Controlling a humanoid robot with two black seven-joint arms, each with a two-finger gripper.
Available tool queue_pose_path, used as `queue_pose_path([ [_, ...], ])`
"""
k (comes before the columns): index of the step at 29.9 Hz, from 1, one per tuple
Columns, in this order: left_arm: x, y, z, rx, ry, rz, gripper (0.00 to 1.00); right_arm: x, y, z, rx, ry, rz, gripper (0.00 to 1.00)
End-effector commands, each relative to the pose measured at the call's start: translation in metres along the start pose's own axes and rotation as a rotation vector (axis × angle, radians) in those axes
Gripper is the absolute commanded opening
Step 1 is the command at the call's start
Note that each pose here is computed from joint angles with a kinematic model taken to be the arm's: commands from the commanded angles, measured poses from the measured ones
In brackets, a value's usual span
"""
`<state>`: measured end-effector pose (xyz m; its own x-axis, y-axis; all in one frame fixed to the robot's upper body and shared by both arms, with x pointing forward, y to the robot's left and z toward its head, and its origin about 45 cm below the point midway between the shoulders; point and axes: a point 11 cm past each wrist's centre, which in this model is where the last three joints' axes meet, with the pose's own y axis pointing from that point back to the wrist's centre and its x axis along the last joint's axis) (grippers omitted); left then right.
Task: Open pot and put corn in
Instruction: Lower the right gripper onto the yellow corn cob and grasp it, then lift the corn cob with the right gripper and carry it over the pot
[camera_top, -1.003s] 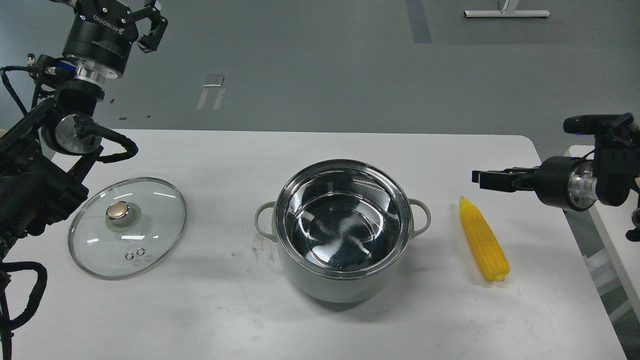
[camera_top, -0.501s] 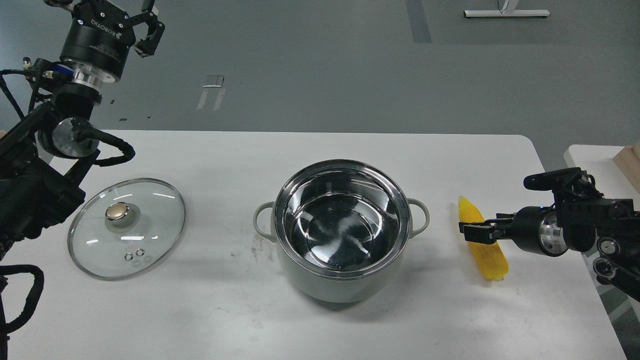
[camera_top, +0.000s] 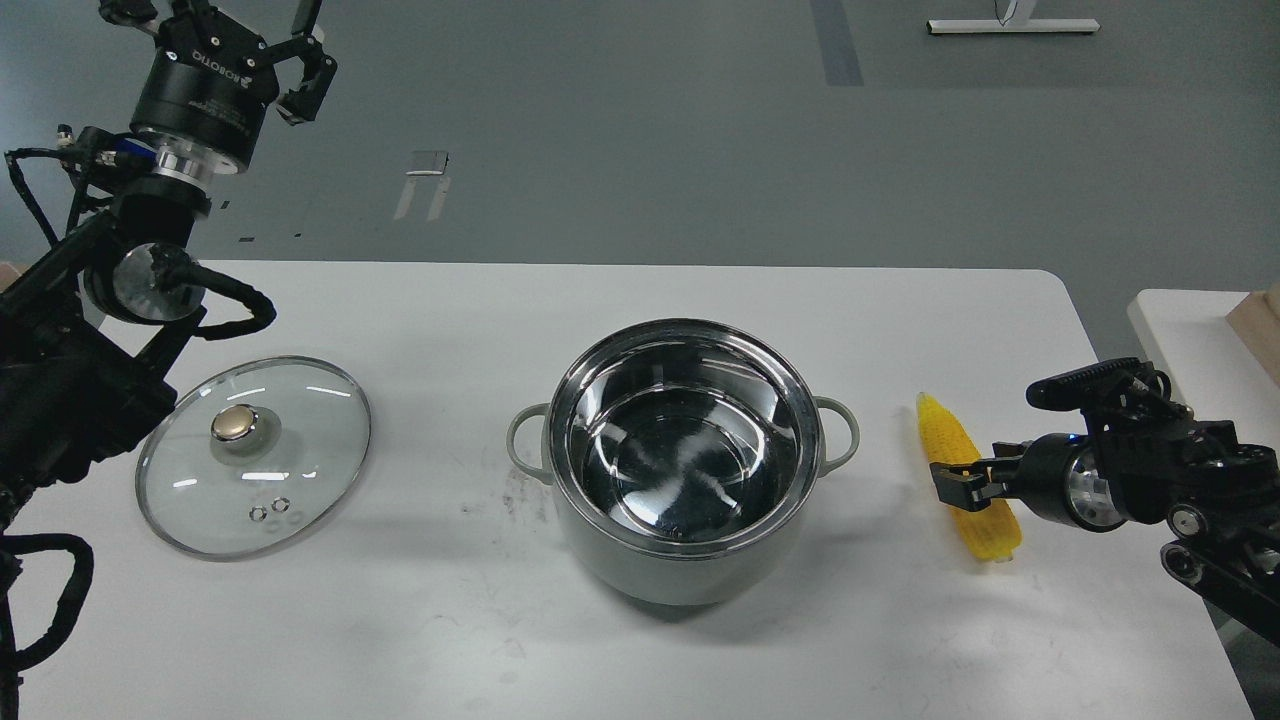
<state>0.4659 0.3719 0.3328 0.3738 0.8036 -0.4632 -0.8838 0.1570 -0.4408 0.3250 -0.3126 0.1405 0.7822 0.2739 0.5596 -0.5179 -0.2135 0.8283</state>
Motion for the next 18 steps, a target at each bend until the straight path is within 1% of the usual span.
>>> queue_pose_path([
  [1,-0.002,-0.001,0.000,-0.002,0.003,-0.004,0.98,-0.003,-0.002,0.000,-0.010,0.003,-0.005,0.40],
  [3,-0.003,-0.001,0.000,-0.002,0.004,-0.008,0.98,-0.004,-0.002,0.001,-0.019,0.000,-0.008,0.31],
  [4,-0.003,-0.001,0.000,-0.002,0.005,-0.008,0.98,-0.005,-0.002,0.001,-0.020,-0.002,-0.009,0.24],
  [5,-0.003,-0.001,0.000,-0.002,0.005,-0.008,0.98,-0.006,-0.002,0.001,-0.021,-0.004,-0.009,0.21],
  [6,-0.003,-0.001,0.000,0.000,0.003,-0.008,0.98,-0.005,-0.001,0.002,-0.023,-0.006,-0.008,0.12],
  [7,-0.003,-0.001,0.000,-0.001,0.003,-0.009,0.98,-0.005,-0.001,0.002,-0.022,-0.008,-0.007,0.08],
  [8,-0.003,-0.001,0.001,-0.001,0.003,-0.009,0.98,-0.005,0.000,0.004,-0.027,-0.009,-0.007,0.00],
  [10,-0.003,-0.002,0.000,-0.002,0.003,-0.011,0.98,-0.002,0.002,0.007,-0.033,-0.013,0.002,0.00],
  [13,-0.004,-0.003,0.003,-0.006,0.001,-0.013,0.98,0.020,0.017,0.023,-0.053,-0.053,0.072,0.00],
  [15,-0.004,-0.003,0.005,-0.008,-0.002,-0.015,0.98,0.053,0.042,0.041,-0.074,-0.104,0.181,0.00],
  [17,-0.004,-0.003,0.007,-0.009,-0.005,-0.018,0.98,0.073,0.055,0.044,-0.064,-0.138,0.248,0.00],
  [18,-0.007,-0.004,0.008,-0.011,-0.005,-0.026,0.98,0.092,0.069,0.043,-0.037,-0.174,0.310,0.00],
])
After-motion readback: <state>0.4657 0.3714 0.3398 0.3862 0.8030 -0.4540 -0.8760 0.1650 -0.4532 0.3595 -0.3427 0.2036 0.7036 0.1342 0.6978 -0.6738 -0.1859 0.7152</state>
